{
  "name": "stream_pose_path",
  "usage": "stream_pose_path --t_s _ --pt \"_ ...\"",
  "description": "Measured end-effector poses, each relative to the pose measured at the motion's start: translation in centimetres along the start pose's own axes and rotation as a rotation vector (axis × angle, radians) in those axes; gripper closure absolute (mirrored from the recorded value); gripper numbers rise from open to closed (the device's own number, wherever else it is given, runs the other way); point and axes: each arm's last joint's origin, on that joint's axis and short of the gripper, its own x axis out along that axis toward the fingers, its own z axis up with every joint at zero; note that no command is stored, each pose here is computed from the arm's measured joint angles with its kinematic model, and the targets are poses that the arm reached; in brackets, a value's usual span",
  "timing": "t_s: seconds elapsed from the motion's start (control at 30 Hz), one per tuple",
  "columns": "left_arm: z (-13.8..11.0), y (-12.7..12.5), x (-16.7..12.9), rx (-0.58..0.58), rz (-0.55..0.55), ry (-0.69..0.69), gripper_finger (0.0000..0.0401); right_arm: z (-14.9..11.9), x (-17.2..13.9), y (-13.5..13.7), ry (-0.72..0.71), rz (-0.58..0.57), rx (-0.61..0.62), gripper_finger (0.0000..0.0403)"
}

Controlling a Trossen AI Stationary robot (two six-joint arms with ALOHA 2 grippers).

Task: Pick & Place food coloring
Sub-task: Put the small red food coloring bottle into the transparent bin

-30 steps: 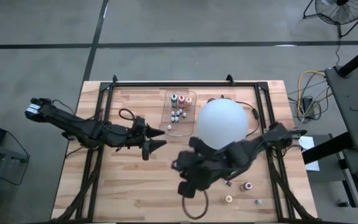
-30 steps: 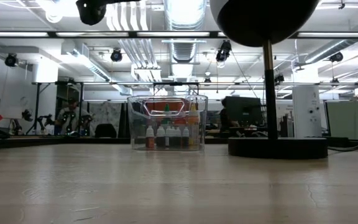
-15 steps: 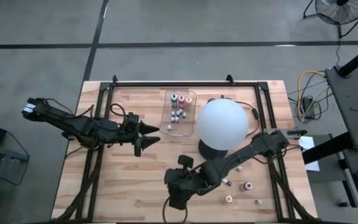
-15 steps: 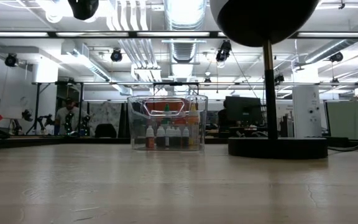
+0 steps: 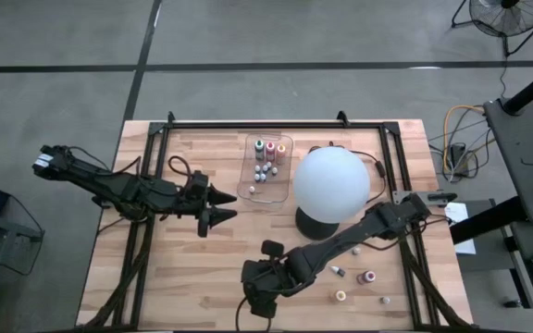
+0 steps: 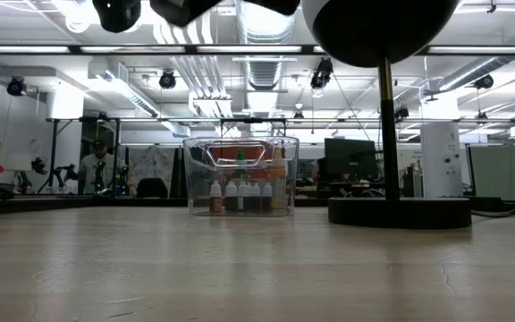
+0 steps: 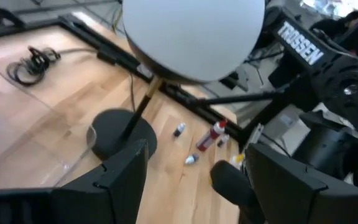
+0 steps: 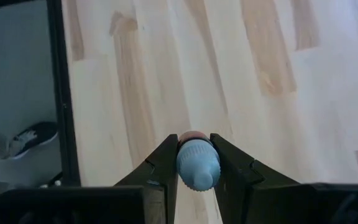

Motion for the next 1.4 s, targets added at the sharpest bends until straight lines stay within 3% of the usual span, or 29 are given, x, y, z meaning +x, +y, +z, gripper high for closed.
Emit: stream_pose_path --t_s 0.33,0.63,1.07,1.4 --pt "-1.1 0.6 -0.3 0.016 0.017 0.152 0.0160 0.2 3.3 -1.0 0.067 0.001 -0.008 0.0335" --pt "-1.3 0.7 -0.3 0.020 0.010 0.181 0.0160 -0.1 5.9 -1.5 0.126 0.009 -0.027 0.0335" --pt "-1.3 0.7 -0.3 0.025 0.009 0.181 0.0160 -0.6 6.1 -1.2 0.135 0.001 -0.057 0.0335" --pt "-1.3 0.7 -0.3 0.027 0.008 0.181 0.0160 -2.8 4.8 1.2 0.148 -0.036 -0.010 0.0335"
